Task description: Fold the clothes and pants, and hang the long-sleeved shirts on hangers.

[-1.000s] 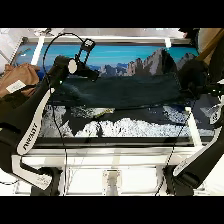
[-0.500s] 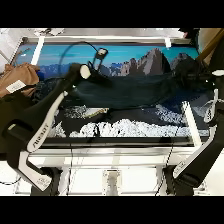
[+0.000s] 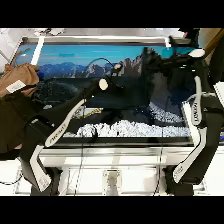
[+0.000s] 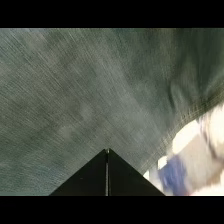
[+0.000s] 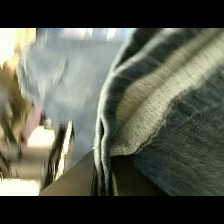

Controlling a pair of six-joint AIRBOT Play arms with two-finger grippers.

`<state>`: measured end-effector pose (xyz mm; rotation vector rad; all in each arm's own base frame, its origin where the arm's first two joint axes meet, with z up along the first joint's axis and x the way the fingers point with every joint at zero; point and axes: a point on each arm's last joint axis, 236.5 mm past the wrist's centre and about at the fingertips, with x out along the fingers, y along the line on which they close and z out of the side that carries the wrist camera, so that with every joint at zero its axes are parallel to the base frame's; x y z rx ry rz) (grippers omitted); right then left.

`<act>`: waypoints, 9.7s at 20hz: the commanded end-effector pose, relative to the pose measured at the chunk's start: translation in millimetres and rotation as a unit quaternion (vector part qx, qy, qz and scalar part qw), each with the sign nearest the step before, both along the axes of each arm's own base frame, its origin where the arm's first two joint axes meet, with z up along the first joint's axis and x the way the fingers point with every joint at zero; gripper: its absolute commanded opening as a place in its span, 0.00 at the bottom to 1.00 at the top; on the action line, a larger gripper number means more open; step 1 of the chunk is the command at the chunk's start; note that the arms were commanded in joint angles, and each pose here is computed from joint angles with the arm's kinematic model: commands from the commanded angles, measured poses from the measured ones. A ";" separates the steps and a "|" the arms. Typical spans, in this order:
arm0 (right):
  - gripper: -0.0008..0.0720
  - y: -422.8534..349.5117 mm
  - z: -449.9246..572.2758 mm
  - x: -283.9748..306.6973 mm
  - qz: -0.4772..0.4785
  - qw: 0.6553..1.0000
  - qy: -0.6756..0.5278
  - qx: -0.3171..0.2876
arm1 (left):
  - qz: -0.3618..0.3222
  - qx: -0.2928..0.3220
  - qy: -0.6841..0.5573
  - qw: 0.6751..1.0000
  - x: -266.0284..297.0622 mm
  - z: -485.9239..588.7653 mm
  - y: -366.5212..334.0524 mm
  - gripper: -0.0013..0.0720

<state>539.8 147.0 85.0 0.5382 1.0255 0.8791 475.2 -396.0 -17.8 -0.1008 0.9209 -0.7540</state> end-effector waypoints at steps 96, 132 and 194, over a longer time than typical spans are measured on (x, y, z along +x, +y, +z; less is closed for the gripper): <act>0.04 138.5 27.7 -19.2 -0.027 0.995 -0.049 -0.088 | 0.004 -0.073 0.152 0.986 7.8 39.0 153.2 0.05; 0.88 142.6 -187.3 -51.3 -0.003 0.975 0.215 -0.059 | 0.057 0.008 0.131 0.990 -14.3 98.7 299.5 0.05; 0.04 -101.0 78.5 -193.5 -0.173 0.947 -0.097 -0.255 | 0.094 0.017 0.136 0.986 -25.2 119.2 315.0 0.05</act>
